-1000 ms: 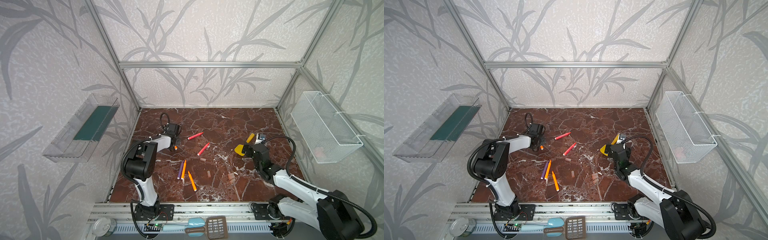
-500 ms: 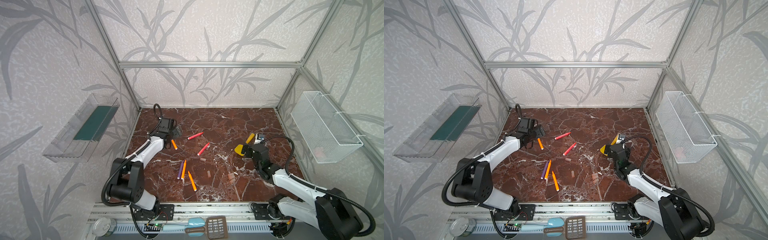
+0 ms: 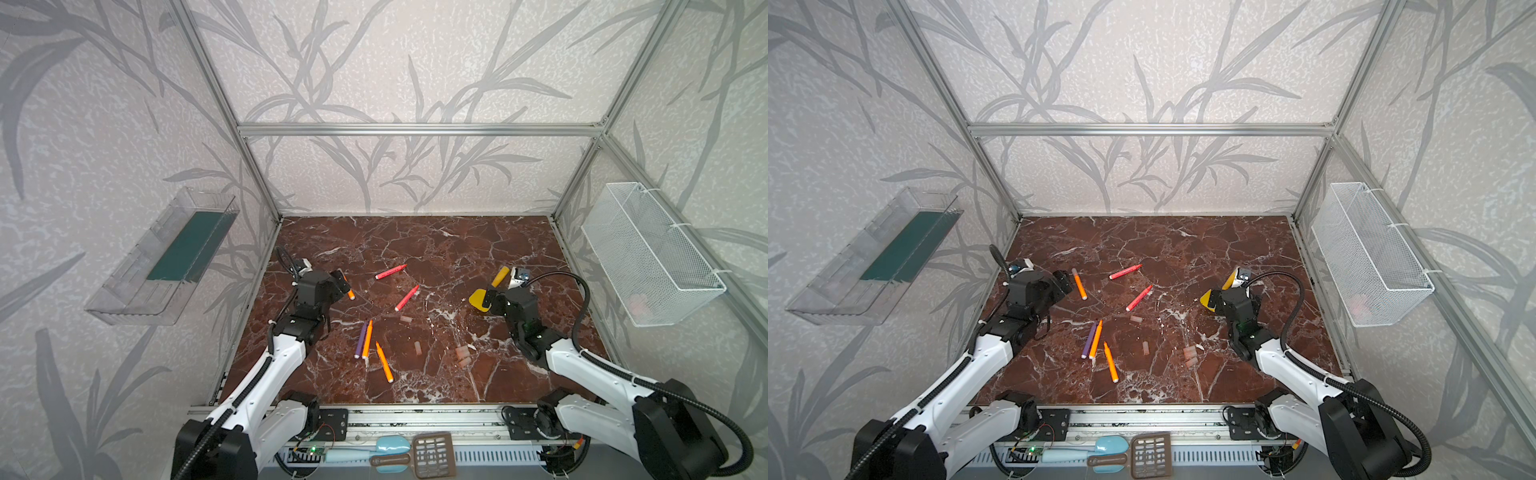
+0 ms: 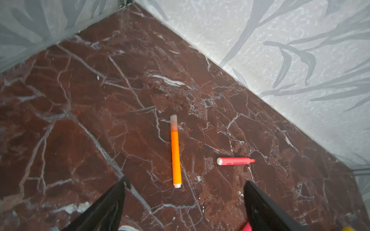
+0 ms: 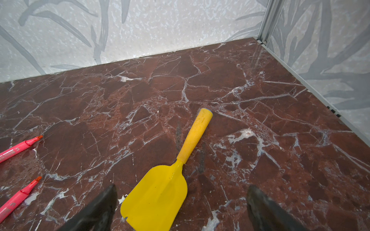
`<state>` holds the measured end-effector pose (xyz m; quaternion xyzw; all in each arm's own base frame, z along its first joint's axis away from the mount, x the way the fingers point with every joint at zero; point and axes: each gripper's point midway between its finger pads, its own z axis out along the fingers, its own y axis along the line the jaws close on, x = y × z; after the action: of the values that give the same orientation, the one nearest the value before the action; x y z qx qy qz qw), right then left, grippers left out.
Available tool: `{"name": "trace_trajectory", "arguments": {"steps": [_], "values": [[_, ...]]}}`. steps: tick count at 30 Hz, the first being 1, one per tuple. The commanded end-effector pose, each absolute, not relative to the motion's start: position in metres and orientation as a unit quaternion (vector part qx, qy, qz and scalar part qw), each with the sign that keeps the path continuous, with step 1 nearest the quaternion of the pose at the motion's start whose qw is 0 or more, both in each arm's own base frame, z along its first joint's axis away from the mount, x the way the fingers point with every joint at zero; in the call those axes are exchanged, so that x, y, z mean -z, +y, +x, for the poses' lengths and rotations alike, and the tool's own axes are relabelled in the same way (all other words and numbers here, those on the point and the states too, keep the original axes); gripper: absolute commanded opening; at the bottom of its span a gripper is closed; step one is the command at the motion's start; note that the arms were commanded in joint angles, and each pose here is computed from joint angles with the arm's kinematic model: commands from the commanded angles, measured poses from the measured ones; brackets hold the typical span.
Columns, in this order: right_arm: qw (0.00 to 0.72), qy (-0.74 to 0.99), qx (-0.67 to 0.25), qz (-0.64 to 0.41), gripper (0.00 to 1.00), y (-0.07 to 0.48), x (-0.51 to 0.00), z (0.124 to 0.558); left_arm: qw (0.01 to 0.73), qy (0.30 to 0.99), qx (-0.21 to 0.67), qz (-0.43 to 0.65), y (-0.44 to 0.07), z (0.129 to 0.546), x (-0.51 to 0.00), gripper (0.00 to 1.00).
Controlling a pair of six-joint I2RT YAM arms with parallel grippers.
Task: Insert the pens into the pen caps
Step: 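Move the left gripper over the pink marker nearest the robot, then grasp the pink marker with the left gripper and lift it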
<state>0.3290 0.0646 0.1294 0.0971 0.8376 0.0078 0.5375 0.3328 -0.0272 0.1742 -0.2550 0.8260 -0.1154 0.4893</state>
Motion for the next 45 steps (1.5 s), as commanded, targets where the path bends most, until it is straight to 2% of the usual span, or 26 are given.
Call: {"name": "trace_trajectory", "arguments": {"steps": [1,5,10,12,14,16,22,29,40,45], "values": [[0.546,0.831,-0.017,0.106,0.98,0.065,-0.137,0.331,0.497,0.828,0.164,-0.2,-0.049,0.337,-0.189,0.99],[0.549,0.829,-0.022,0.106,0.98,0.065,-0.138,0.329,0.47,0.842,0.21,-0.16,-0.073,0.338,-0.178,0.99],[0.544,0.832,-0.021,0.103,0.98,0.066,-0.137,0.331,0.455,0.851,0.247,-0.088,-0.115,0.338,-0.174,0.85],[0.54,0.836,-0.022,0.1,0.98,0.068,-0.136,0.331,0.457,0.861,0.22,-0.033,-0.143,0.335,-0.173,0.84],[0.538,0.837,-0.022,0.099,0.98,0.068,-0.136,0.331,0.454,0.869,0.197,0.025,-0.174,0.33,-0.172,0.76],[0.541,0.835,-0.02,0.102,0.98,0.067,-0.137,0.332,0.432,0.876,0.202,0.071,-0.204,0.327,-0.165,0.72],[0.536,0.838,-0.022,0.098,0.98,0.069,-0.135,0.332,0.38,0.901,0.155,0.141,-0.243,0.331,-0.13,0.63],[0.54,0.835,-0.024,0.1,0.98,0.069,-0.135,0.332,0.297,0.936,0.112,0.153,-0.256,0.34,-0.082,0.55],[0.536,0.839,-0.023,0.097,0.98,0.07,-0.135,0.333,0.256,0.958,0.019,0.128,-0.243,0.36,-0.04,0.48],[0.537,0.838,-0.023,0.097,0.98,0.069,-0.135,0.332,0.243,0.961,0.014,0.132,-0.241,0.356,-0.027,0.47]]}}
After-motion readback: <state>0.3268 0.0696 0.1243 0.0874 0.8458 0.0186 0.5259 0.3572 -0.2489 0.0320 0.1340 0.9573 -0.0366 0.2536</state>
